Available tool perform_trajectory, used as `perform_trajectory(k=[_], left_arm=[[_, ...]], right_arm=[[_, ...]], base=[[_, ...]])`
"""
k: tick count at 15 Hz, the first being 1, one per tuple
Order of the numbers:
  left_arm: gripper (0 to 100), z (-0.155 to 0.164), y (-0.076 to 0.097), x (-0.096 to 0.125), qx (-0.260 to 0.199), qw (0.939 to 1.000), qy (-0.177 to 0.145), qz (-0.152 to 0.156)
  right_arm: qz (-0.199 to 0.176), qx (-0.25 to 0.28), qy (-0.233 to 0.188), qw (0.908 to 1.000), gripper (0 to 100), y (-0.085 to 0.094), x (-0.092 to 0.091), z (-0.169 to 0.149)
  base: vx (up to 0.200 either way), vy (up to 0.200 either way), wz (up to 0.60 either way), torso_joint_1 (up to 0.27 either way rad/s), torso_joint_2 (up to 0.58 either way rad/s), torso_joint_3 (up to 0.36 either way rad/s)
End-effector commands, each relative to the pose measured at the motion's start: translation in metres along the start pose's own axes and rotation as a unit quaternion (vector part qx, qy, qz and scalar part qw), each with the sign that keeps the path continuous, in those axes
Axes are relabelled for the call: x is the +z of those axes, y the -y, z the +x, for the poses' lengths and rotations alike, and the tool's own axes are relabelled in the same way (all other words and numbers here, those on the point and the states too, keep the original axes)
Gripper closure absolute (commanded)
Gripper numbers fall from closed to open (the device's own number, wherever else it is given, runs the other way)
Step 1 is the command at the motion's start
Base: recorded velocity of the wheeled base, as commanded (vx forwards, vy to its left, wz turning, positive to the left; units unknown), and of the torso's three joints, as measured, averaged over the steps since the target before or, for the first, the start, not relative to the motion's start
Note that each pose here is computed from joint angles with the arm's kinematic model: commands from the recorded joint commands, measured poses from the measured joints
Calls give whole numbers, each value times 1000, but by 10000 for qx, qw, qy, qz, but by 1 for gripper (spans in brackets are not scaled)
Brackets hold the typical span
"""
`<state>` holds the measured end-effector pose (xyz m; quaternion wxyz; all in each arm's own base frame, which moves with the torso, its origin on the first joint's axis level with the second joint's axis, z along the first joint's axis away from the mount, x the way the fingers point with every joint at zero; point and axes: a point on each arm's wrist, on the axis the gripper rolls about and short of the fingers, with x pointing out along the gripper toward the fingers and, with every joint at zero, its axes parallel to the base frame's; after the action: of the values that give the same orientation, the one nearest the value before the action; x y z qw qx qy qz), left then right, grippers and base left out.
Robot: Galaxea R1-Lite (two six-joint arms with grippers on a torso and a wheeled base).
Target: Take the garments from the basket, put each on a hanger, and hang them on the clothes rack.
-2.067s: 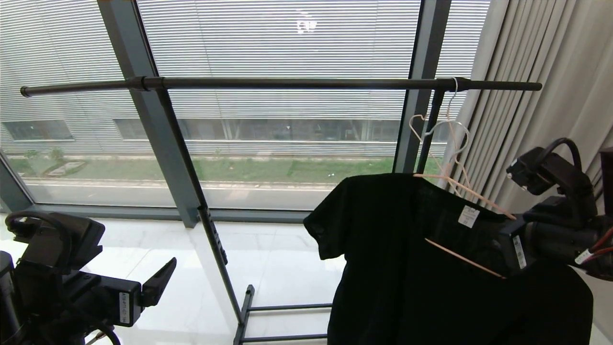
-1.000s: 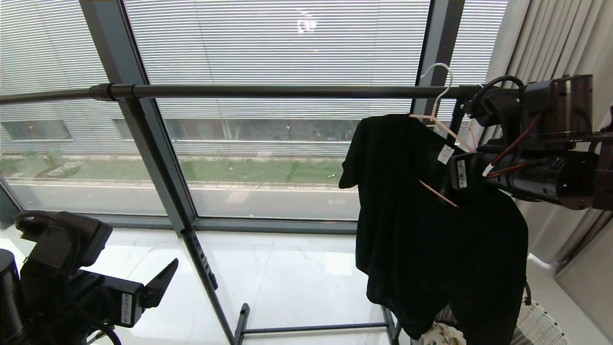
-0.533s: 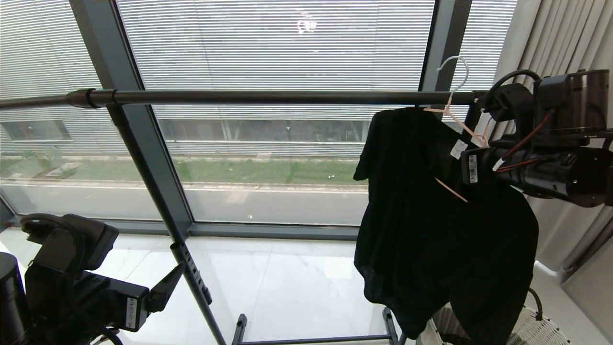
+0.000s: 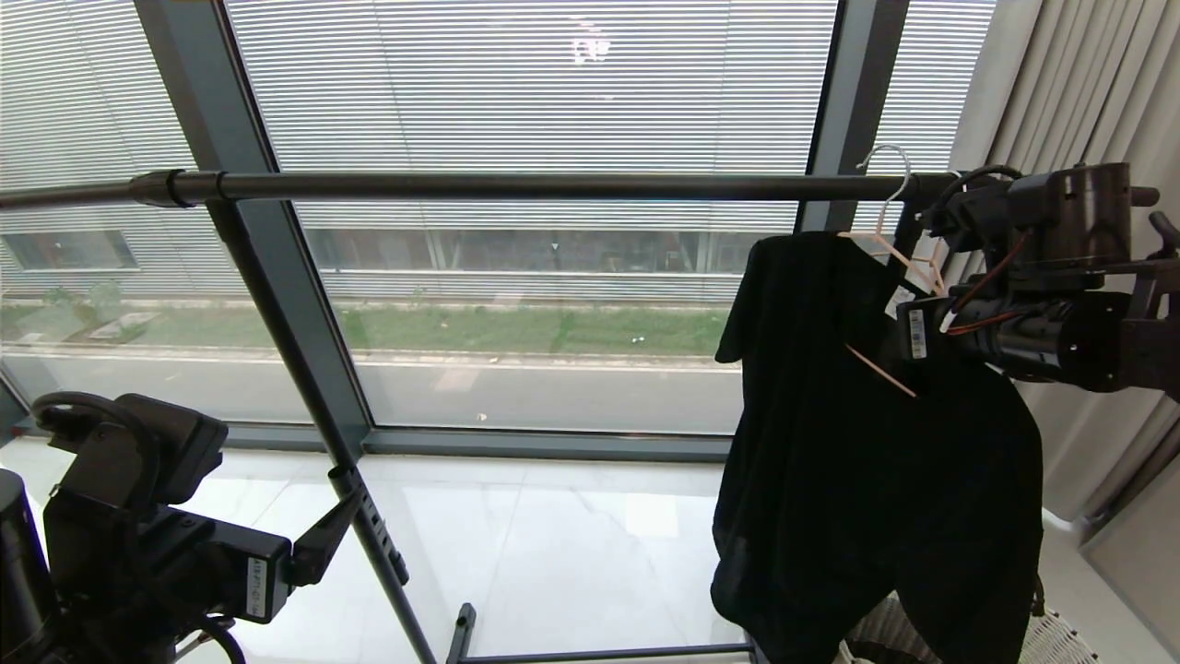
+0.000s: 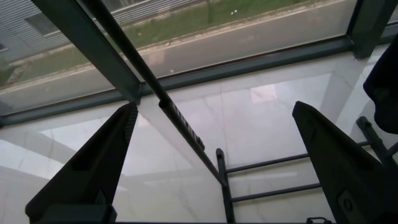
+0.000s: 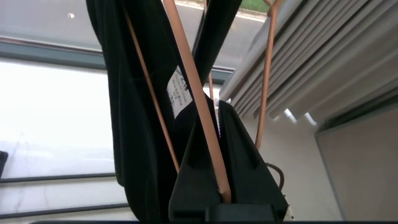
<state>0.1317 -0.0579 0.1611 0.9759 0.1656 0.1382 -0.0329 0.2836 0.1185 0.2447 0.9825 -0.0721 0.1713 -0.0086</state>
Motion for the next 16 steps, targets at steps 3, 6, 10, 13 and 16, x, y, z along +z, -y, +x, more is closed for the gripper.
perform_trajectory(k=[3, 6, 10, 13, 16], left_arm=[[0, 1, 0, 1, -11, 10000, 2, -3], [0, 0, 1, 0, -6, 10000, -13, 3], [0, 0, 2, 0, -63, 10000, -1, 22], [0, -1, 4, 0, -110, 9999, 23, 36], [0, -1, 4, 0, -110, 9999, 24, 43]], right_arm=[[-71, -19, -185, 9998, 100, -5, -8, 13], [-84, -20, -213, 9997, 100, -6, -9, 16], [-38, -18, -116, 9999, 100, -8, -2, 21], [-44, -19, -121, 9999, 100, -12, -1, 26], [-53, -12, -134, 9999, 100, -12, -2, 26]], base=[[0, 0, 0, 0, 0, 0], [0, 0, 0, 0, 0, 0], [0, 0, 0, 0, 0, 0], [0, 0, 0, 0, 0, 0], [0, 0, 0, 0, 0, 0]])
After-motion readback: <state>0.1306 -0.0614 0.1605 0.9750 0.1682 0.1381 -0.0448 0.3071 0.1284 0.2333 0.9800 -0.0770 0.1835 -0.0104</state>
